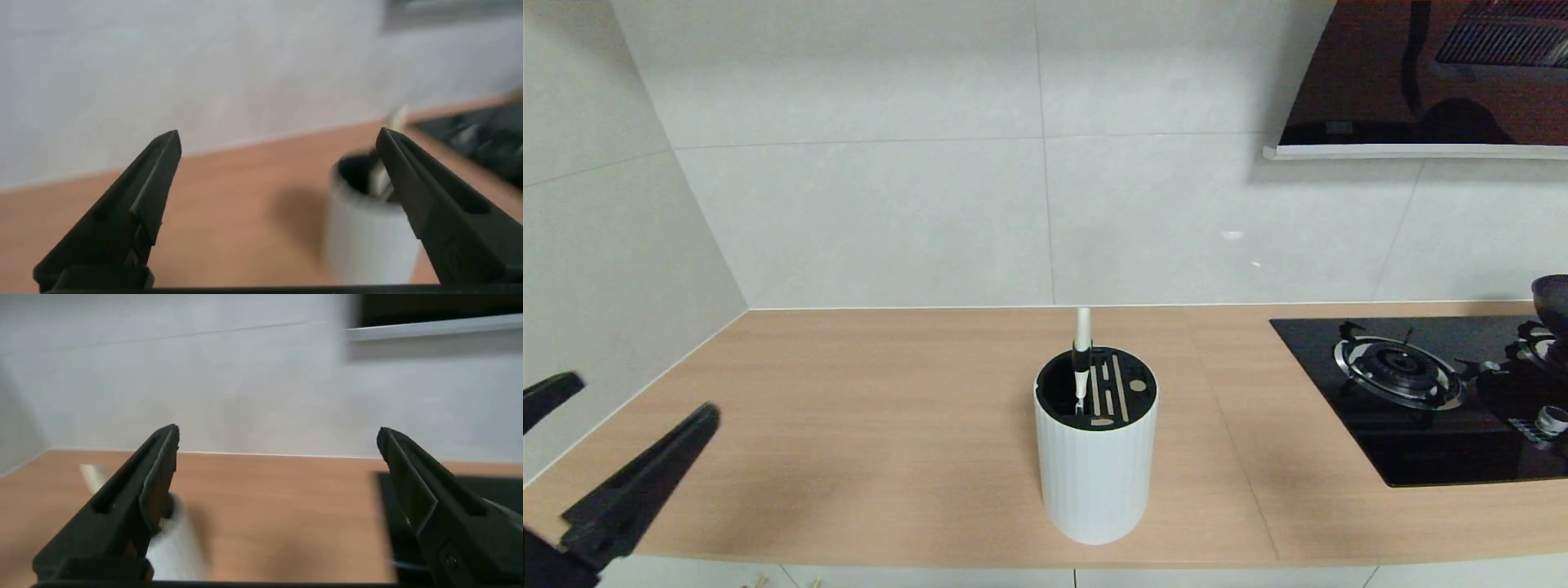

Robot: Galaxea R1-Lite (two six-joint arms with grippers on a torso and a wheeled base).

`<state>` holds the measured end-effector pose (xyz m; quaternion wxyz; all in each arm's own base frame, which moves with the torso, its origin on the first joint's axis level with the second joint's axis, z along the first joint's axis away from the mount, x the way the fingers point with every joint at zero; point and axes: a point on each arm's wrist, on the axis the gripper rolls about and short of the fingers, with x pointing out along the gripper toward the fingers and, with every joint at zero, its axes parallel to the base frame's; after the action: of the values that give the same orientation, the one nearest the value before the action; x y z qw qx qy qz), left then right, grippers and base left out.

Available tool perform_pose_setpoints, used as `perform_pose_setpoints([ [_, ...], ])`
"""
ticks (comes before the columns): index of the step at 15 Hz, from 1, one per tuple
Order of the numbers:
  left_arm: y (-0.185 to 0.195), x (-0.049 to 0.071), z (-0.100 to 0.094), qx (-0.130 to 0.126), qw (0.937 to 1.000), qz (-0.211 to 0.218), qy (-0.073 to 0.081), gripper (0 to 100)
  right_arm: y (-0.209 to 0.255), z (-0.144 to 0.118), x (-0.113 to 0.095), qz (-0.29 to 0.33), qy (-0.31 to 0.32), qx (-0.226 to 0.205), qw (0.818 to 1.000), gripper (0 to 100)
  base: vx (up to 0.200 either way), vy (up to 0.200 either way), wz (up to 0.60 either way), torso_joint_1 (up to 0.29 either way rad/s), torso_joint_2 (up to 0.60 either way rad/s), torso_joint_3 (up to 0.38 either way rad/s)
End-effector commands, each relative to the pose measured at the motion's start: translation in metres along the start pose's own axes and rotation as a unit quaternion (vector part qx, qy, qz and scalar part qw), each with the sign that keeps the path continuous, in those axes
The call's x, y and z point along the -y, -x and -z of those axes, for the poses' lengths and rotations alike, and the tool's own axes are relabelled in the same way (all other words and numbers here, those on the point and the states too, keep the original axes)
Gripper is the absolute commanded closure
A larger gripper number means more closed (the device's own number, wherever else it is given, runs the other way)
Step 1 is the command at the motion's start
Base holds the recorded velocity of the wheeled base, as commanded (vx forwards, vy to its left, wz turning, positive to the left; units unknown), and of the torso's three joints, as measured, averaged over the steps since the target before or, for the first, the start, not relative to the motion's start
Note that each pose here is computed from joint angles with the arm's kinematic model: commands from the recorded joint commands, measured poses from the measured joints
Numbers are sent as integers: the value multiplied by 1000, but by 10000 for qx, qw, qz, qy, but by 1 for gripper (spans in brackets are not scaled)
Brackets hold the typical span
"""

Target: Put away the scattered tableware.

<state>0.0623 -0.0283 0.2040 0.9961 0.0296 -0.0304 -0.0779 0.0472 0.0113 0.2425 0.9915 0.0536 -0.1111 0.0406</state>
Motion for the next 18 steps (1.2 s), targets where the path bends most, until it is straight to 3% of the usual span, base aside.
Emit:
perform_pose_setpoints([
  [1, 75, -28, 3, 555, 9951, -806, 112, 0, 91, 5, 21, 615, 271, 665, 9955, 0, 0, 0, 0, 0, 0, 0],
  [5, 122, -25, 23, 797, 9855, -1496, 51, 0, 119, 23, 15, 962, 637, 624, 9914, 0, 0, 0, 0, 0, 0, 0],
  [6, 122, -25, 23, 779, 9818, -1724, 175, 0, 125, 25, 12, 1137, 703, 758, 9881, 0, 0, 0, 0, 0, 0, 0],
  [7, 123, -24, 20, 909, 9739, -2035, 433, 0, 131, 30, 10, 1065, 763, 823, 9880, 0, 0, 0, 0, 0, 0, 0],
  [8, 123, -22, 20, 913, 9701, -2200, 466, 0, 134, 37, 10, 1050, 791, 747, 9885, 0, 0, 0, 0, 0, 0, 0],
  [9, 125, -19, 24, 898, 9650, -2428, 420, 0, 133, 41, 10, 1129, 771, 638, 9886, 0, 0, 0, 0, 0, 0, 0],
  [10, 127, -14, 37, 797, 9645, -2497, 306, 0, 131, 45, 11, 1200, 766, 557, 9882, 0, 0, 0, 0, 0, 0, 0],
  [11, 127, -12, 48, 660, 9698, -2343, 115, 0, 129, 50, 12, 1243, 769, 451, 9882, 0, 0, 0, 0, 0, 0, 0],
  [12, 120, -12, 64, 334, 9764, -2131, -93, 0, 122, 68, 15, 1233, 780, 130, 9892, 0, 0, 0, 0, 0, 0, 0],
  [14, 109, -12, 89, 1, 9792, -2026, 98, 0, 114, 97, 19, 1244, 790, -381, 9883, 0, 0, 0, 0, 0, 0, 0],
  [15, 101, -11, 106, -42, 9840, -1760, 261, 0, 110, 112, 21, 1241, 787, -495, 9879, 0, 0, 0, 0, 0, 0, 0],
  [16, 96, -10, 116, -11, 9871, -1579, 277, 0, 108, 118, 21, 1217, 777, -457, 9885, 0, 0, 0, 0, 0, 0, 0],
  [18, 96, -9, 122, -226, 9907, -1294, 346, 0, 105, 134, 22, 864, 739, -562, 9919, 0, 0, 0, 0, 0, 0, 0],
])
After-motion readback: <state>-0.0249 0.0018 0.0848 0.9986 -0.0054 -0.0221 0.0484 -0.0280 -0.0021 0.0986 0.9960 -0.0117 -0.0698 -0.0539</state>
